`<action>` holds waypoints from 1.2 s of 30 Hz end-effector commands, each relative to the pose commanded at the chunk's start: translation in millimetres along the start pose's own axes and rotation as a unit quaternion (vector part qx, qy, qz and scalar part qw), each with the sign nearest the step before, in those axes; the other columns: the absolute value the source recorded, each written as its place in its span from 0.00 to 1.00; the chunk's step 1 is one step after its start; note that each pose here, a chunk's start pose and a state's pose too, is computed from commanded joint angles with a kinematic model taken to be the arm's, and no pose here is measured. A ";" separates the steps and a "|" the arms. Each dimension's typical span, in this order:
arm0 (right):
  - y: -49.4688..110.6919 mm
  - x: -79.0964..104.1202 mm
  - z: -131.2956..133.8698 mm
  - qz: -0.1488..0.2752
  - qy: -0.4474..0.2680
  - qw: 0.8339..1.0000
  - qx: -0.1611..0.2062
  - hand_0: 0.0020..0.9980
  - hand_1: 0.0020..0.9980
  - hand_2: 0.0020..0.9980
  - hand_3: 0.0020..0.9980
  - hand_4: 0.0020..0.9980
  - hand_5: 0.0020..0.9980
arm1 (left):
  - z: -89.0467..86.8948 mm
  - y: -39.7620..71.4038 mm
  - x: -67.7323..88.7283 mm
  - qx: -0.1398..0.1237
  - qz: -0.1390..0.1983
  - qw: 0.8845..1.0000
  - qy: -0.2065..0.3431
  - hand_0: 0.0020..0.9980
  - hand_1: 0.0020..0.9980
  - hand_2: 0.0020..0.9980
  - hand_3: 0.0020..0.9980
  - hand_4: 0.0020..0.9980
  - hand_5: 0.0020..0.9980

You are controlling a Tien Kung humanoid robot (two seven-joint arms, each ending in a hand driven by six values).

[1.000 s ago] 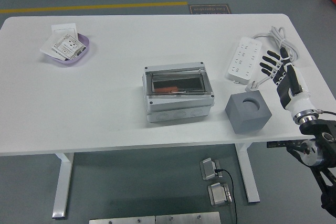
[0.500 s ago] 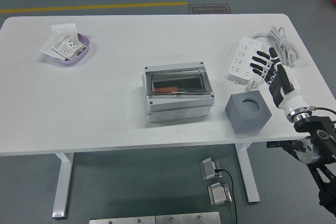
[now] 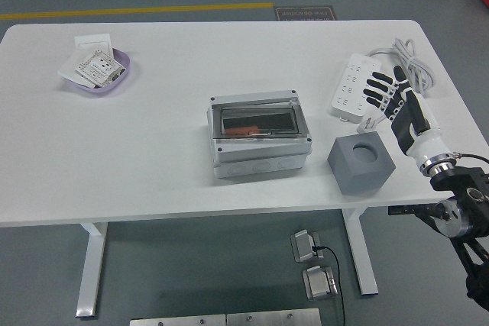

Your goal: Pick up the cylinder from the cube,place it in the box,flap close box

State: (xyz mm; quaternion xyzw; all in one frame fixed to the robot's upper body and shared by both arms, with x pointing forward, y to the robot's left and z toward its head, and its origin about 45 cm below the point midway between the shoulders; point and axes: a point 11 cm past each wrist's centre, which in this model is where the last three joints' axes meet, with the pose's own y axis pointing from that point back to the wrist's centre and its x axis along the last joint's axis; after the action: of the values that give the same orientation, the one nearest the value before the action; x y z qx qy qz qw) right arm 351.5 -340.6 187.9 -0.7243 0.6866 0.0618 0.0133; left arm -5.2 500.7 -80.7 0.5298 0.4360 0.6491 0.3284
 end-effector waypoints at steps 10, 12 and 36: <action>2.7 -8.0 -9.7 -0.022 -0.047 0.999 0.005 0.91 0.79 0.81 0.79 0.98 0.86 | 4.4 0.5 -3.9 -0.007 -0.004 1.000 -0.001 0.63 0.65 0.61 0.63 0.64 0.17; 3.3 -10.9 -13.3 -0.029 -0.065 0.997 0.008 0.91 0.79 0.81 0.79 0.98 0.86 | 4.9 0.5 -4.8 -0.007 -0.005 1.000 -0.001 0.63 0.65 0.61 0.63 0.64 0.17; 5.8 53.6 -35.7 0.022 -0.148 0.988 0.028 0.87 0.78 0.81 0.86 0.99 0.89 | 5.2 0.5 -7.2 -0.007 -0.007 1.000 -0.003 0.63 0.65 0.61 0.63 0.64 0.17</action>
State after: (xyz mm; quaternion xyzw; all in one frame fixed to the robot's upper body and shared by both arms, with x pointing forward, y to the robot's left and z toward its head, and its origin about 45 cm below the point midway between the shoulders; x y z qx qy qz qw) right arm 351.0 -397.8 217.9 -0.6913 0.6944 0.1491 0.1333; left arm 1.4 495.2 -82.8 0.5268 0.4340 0.6481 0.3378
